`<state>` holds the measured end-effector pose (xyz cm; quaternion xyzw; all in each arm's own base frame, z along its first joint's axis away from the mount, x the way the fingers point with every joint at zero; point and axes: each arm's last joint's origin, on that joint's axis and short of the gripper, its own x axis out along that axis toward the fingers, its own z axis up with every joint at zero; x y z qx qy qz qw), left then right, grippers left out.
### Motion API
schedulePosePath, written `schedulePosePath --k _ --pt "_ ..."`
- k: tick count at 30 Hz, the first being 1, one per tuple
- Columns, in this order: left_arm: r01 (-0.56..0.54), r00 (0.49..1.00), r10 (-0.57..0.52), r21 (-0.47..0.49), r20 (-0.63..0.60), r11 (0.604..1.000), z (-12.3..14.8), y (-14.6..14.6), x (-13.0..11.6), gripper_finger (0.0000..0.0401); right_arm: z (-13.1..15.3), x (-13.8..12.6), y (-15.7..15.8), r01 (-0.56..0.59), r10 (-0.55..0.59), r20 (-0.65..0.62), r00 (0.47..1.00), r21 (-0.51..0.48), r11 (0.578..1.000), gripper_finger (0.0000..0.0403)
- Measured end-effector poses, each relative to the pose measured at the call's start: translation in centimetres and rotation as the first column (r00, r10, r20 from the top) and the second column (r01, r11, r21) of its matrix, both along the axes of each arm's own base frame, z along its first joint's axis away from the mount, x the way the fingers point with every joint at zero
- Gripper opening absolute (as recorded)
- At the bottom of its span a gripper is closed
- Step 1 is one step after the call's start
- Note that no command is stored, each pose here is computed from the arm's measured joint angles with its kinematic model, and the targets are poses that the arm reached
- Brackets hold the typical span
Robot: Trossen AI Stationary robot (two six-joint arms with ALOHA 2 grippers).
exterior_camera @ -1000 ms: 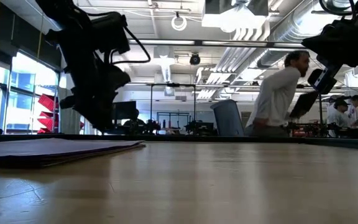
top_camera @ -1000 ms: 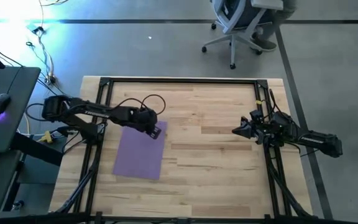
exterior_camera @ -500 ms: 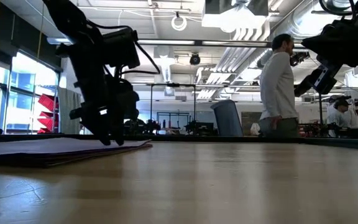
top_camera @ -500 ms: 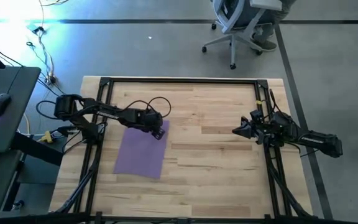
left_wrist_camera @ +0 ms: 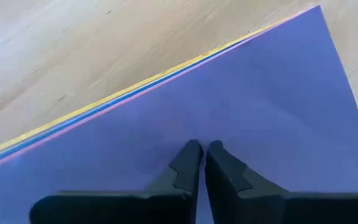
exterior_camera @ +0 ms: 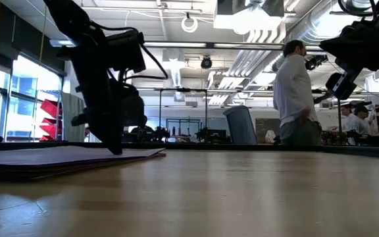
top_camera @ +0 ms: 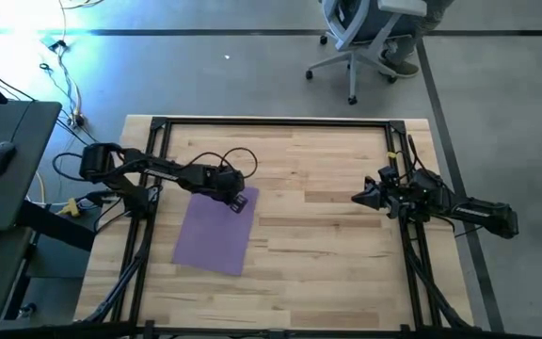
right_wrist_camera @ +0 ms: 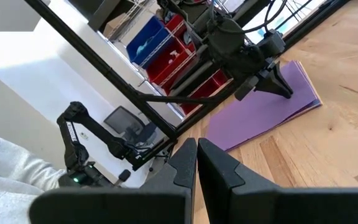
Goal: Organize paper
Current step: Move the violet paper from left middle to top right table
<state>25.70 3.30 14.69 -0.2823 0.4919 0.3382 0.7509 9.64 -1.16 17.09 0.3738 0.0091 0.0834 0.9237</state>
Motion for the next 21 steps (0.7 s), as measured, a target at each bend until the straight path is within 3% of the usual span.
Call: schedulePosePath --k 4,10,15,18,21 --pt "-0.002 0.992 -0.001 0.025 0.123 1.0 3.9 -0.1 0.2 0.0001 0.0 0.0 0.0 0.0 0.0 0.0 1.0 0.0 1.0 0.0" --pt "-0.036 0.972 0.035 -0.002 0.232 0.999 6.9 -0.2 -1.3 0.0016 0.0 0.0 0.0 0.0 0.0 0.0 1.0 0.0 1.0 0.0" --pt "-0.049 0.962 0.053 -0.02 0.268 0.999 8.2 -0.5 -2.4 0.0032 0.0 0.0 0.0 0.0 0.0 0.0 1.0 0.0 1.0 0.0" --pt "-0.07 0.966 0.089 -0.087 0.243 0.994 8.3 -0.7 -3.0 0.004 0.0 0.0 0.0 0.012 -0.012 0.004 1.0 -0.017 1.0 0.0" --pt "-0.073 0.971 0.108 -0.165 0.212 0.984 8.2 -1.0 -3.4 0.0057 0.1 0.0 -0.3 0.121 -0.121 0.011 0.993 0.016 0.993 0.0"
